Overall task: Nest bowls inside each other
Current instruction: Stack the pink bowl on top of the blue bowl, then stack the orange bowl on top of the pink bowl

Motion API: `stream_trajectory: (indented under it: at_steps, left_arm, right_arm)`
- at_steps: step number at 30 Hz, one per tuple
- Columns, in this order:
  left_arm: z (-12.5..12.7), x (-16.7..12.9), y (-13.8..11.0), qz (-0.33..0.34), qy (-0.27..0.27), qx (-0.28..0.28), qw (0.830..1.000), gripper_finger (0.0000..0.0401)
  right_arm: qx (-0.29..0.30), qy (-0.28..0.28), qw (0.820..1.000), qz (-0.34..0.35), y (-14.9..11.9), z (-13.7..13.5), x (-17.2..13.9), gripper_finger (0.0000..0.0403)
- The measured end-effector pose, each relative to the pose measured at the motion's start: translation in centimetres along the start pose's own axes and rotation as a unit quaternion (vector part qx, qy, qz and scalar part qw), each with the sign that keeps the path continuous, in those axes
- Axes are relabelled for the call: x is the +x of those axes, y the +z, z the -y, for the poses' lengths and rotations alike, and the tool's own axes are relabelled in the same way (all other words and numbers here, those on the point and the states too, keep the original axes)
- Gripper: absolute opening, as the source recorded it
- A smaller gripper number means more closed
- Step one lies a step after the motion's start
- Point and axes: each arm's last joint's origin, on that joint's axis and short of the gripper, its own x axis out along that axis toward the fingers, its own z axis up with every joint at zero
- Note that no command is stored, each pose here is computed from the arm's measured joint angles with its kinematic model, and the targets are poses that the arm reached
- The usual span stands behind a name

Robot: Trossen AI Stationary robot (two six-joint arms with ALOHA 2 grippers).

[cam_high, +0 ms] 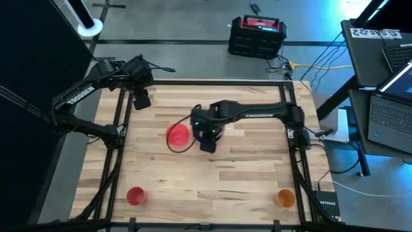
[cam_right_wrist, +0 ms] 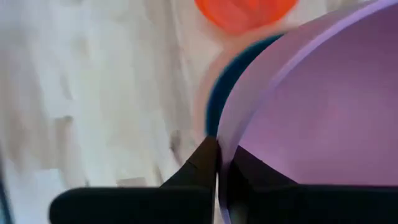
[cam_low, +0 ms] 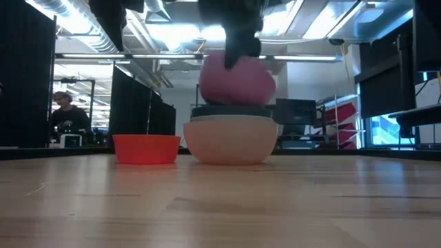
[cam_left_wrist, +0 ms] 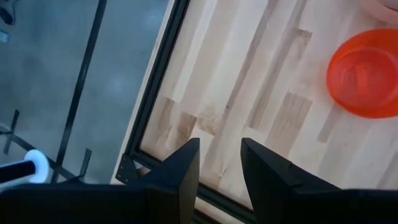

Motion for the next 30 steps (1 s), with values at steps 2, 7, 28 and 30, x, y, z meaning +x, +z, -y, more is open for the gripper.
stream_trajectory:
  at_steps: [2, 7, 28, 30]
  left_arm:
    - [0.0, 0.0, 0.0, 0.0, 0.0, -0.004, 1.0, 0.0104]
    - [0.0, 0.0, 0.0, -0.001, 0.0, -0.014, 1.0, 0.0104]
    - [3.7, 4.4, 1.6, 0.025, -0.128, 0.038, 0.991, 0.0104]
    - [4.4, 5.2, 1.7, 0.024, -0.144, 0.044, 0.988, 0.0104]
  right_arm:
    - [-0.004, 0.004, 1.0, -0.012, 0.3, -0.4, 1.1, 0.0]
    - [-0.009, 0.026, 0.999, -0.036, 0.8, -1.1, 3.2, 0.0002]
    - [-0.03, -0.075, 0.994, 0.079, 2.3, -0.5, -5.1, 0.016]
    - [-0.03, -0.094, 0.991, 0.091, 2.3, -0.3, -6.1, 0.0169]
